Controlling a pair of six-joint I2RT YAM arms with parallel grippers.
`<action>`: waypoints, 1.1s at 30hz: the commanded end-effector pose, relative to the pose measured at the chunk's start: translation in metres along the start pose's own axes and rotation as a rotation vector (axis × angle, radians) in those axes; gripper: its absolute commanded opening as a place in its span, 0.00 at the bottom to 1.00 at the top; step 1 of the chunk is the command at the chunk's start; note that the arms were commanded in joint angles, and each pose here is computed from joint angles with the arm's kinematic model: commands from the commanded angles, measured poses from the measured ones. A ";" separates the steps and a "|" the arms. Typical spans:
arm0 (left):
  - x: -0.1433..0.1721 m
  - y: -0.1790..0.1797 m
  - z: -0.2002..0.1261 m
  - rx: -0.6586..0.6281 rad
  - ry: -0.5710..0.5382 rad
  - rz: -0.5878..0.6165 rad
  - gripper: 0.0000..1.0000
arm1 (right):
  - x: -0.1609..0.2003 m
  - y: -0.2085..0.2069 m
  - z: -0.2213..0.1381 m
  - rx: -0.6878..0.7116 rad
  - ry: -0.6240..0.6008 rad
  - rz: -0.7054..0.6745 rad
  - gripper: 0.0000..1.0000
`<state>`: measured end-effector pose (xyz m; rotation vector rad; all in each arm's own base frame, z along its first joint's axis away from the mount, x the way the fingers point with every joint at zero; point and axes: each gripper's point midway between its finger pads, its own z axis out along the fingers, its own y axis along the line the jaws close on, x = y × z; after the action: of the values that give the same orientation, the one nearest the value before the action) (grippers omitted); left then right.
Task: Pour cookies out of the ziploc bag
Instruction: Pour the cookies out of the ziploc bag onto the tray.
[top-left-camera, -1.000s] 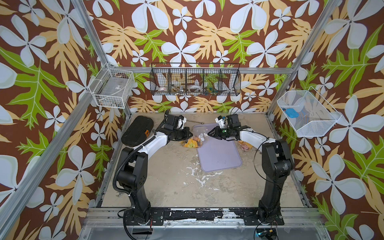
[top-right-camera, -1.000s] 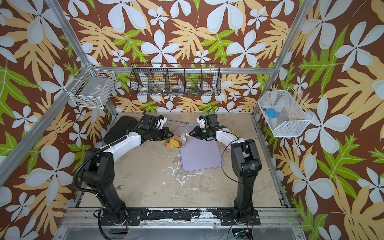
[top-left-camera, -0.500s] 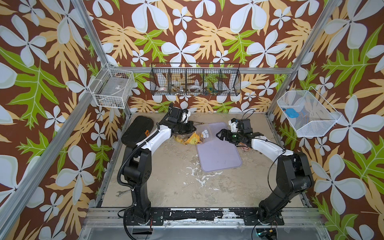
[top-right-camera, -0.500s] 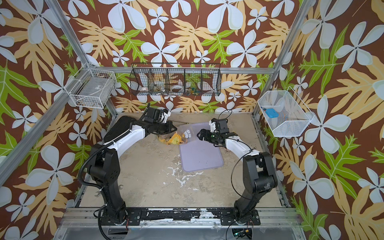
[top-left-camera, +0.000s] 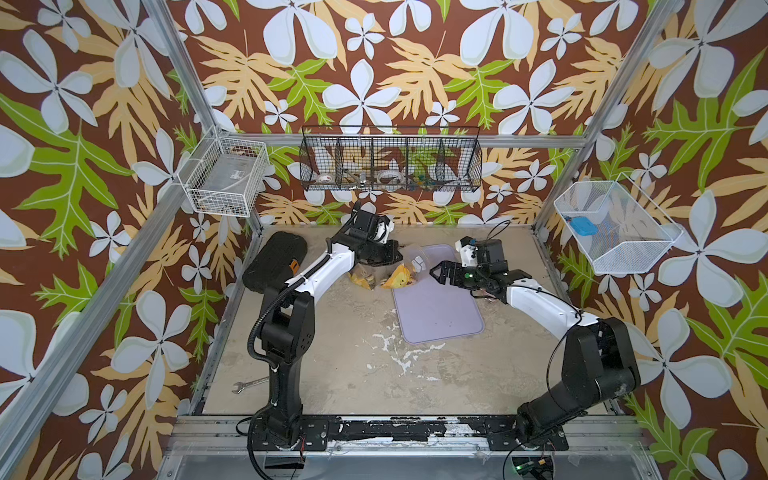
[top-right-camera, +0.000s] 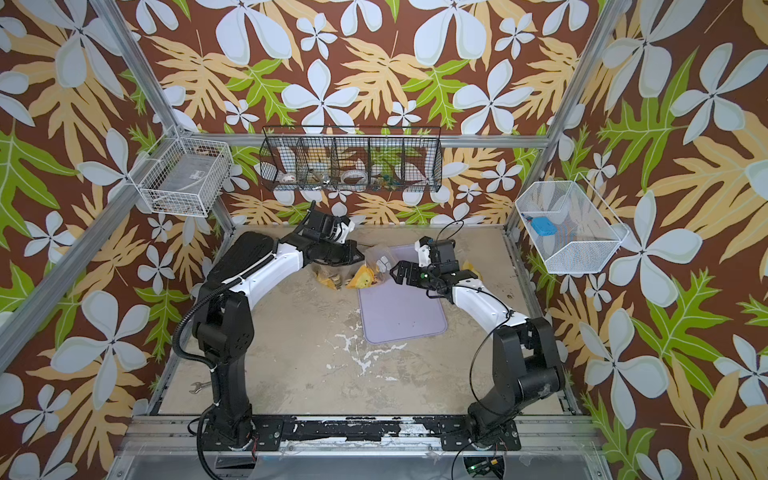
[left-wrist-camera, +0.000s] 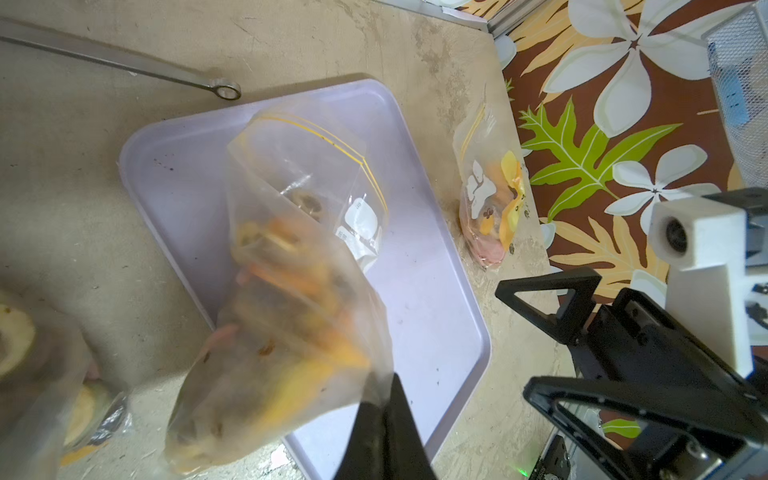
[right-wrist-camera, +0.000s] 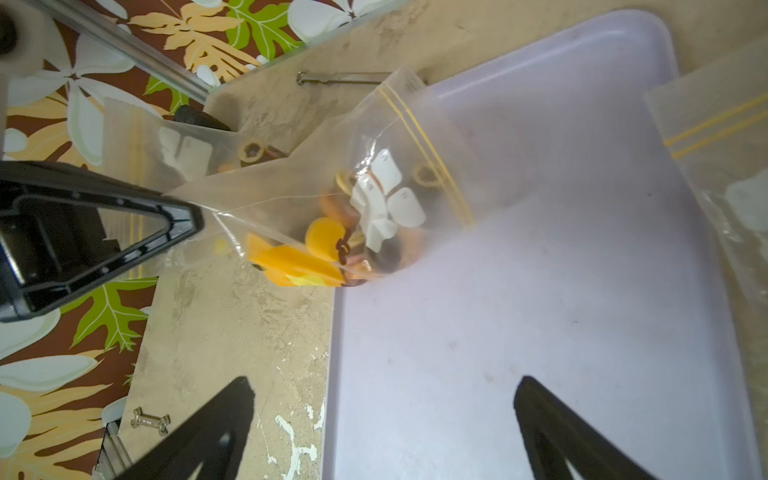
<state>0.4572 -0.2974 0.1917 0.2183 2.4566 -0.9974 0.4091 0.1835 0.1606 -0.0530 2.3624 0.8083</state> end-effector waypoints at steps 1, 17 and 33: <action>-0.013 -0.020 -0.015 0.012 -0.059 0.040 0.00 | -0.004 0.009 -0.001 -0.028 -0.020 -0.051 1.00; 0.002 0.002 0.008 -0.022 0.035 0.017 0.00 | -0.004 0.082 0.010 -0.092 -0.312 -0.473 1.00; 0.008 -0.009 -0.003 0.006 0.054 0.000 0.00 | -0.016 0.091 0.049 -0.121 -0.387 -0.552 0.96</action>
<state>0.4495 -0.2995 0.1853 0.2309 2.5206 -0.9857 0.4217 0.2746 0.1797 -0.5204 1.8510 0.6026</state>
